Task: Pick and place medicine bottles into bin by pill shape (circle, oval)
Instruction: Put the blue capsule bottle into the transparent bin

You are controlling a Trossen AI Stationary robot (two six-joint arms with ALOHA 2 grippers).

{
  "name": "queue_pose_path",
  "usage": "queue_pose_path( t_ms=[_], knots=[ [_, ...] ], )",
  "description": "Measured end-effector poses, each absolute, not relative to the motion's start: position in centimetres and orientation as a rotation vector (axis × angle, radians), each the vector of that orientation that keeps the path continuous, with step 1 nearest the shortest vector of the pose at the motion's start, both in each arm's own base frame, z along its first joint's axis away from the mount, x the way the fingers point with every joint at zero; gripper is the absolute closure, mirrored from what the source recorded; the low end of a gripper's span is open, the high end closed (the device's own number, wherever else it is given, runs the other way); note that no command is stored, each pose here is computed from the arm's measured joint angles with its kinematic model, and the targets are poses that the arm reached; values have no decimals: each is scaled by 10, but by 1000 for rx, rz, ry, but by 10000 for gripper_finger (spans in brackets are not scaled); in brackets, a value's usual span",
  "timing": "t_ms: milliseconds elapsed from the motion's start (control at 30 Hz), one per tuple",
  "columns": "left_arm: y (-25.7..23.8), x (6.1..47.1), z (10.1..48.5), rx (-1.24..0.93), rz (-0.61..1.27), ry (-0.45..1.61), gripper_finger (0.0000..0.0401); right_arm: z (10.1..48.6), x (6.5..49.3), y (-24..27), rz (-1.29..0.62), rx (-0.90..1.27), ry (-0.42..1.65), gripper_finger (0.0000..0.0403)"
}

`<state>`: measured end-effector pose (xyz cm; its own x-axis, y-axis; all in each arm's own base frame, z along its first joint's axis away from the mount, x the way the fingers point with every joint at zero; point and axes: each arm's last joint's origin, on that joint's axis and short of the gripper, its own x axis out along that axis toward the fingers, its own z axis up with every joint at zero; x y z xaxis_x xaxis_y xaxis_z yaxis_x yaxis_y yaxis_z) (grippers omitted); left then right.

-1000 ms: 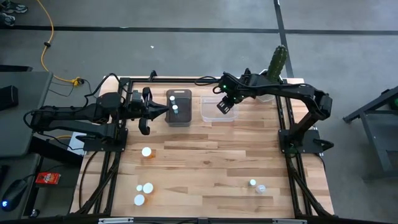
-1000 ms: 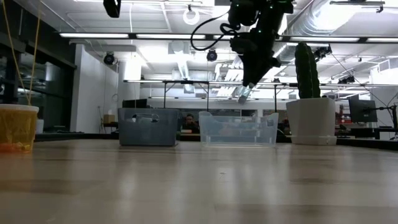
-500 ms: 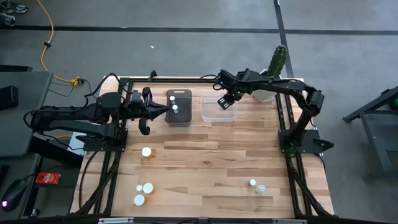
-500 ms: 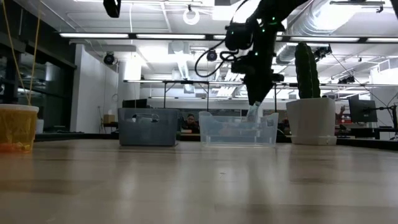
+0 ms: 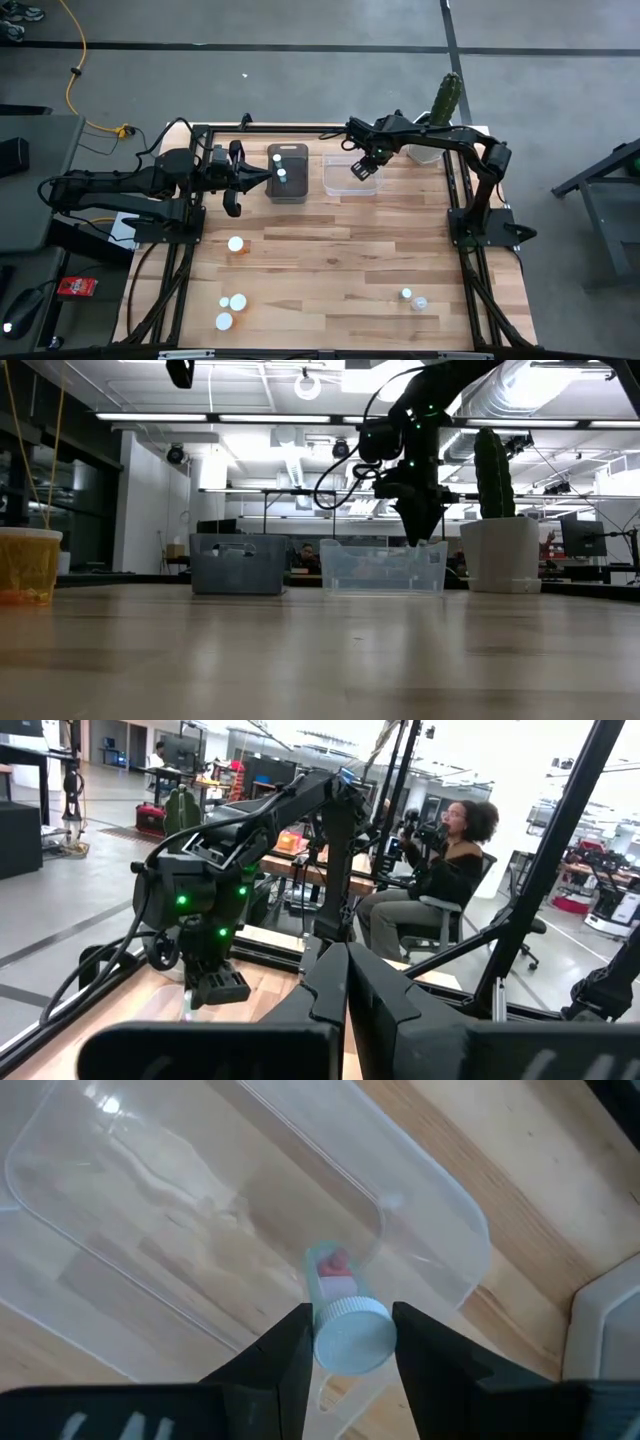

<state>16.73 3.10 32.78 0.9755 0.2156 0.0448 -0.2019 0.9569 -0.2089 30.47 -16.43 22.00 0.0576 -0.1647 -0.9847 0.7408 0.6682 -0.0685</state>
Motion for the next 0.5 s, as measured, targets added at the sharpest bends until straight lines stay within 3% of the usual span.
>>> queue_pose_path(
  t_ms=[500],
  knots=[
    [31,167,328,-204,211,-67,401,220,303,-166,-746,539,1358,275]
  ],
)
